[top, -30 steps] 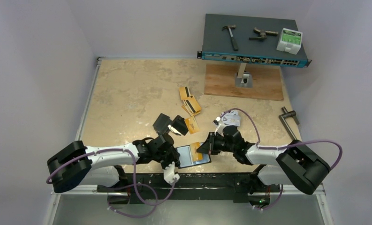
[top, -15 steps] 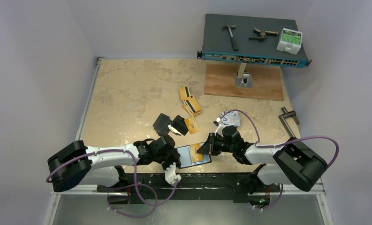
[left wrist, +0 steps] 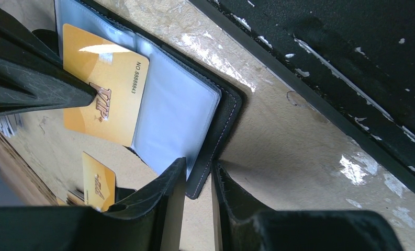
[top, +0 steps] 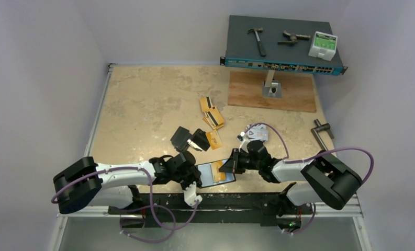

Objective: Put the credit cards into the card holder
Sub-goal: Insert the credit card into the card holder.

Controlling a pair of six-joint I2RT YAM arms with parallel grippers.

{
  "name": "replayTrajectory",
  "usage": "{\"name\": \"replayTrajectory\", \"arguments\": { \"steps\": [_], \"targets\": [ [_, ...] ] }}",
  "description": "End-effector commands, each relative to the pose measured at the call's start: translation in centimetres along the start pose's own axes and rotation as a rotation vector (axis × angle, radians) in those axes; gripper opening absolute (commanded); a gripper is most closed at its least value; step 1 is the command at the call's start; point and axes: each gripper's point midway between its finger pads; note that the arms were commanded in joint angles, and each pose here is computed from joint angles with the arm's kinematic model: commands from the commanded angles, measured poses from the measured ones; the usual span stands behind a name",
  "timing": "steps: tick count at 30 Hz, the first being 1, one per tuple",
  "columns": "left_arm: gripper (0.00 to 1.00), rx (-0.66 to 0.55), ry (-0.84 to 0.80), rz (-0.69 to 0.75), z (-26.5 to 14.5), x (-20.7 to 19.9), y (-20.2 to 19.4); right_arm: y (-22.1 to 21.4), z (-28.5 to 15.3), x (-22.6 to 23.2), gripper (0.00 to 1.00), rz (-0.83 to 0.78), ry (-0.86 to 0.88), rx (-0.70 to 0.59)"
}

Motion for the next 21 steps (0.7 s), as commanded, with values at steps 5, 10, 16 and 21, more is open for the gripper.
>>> {"name": "replayTrajectory", "arguments": {
  "steps": [5,10,16,21],
  "targets": [
    [0.23,-0.033,0.000,0.004,0.4,0.4,0.7,-1.6,0.0,-1.3,0.00,0.008,-0.055,0.045],
    [0.22,-0.029,0.001,0.005,0.3,0.4,0.7,-2.2,-0.1,-1.6,0.00,0.000,-0.059,0.059],
    [0.21,-0.029,0.001,0.006,0.3,0.6,0.7,-2.0,0.1,-1.6,0.00,-0.002,-0.063,0.054],
    [0.20,-0.030,-0.002,0.010,0.3,0.5,0.7,-2.0,0.5,-1.9,0.00,-0.001,-0.066,0.058]
  ]
}}
Point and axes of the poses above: each gripper's point midway between its finger pads, its own z axis out along the fingers, its own x axis along the line the jaws close on, y = z × x, and after that the axes turned 13 degrees about z, right-handed
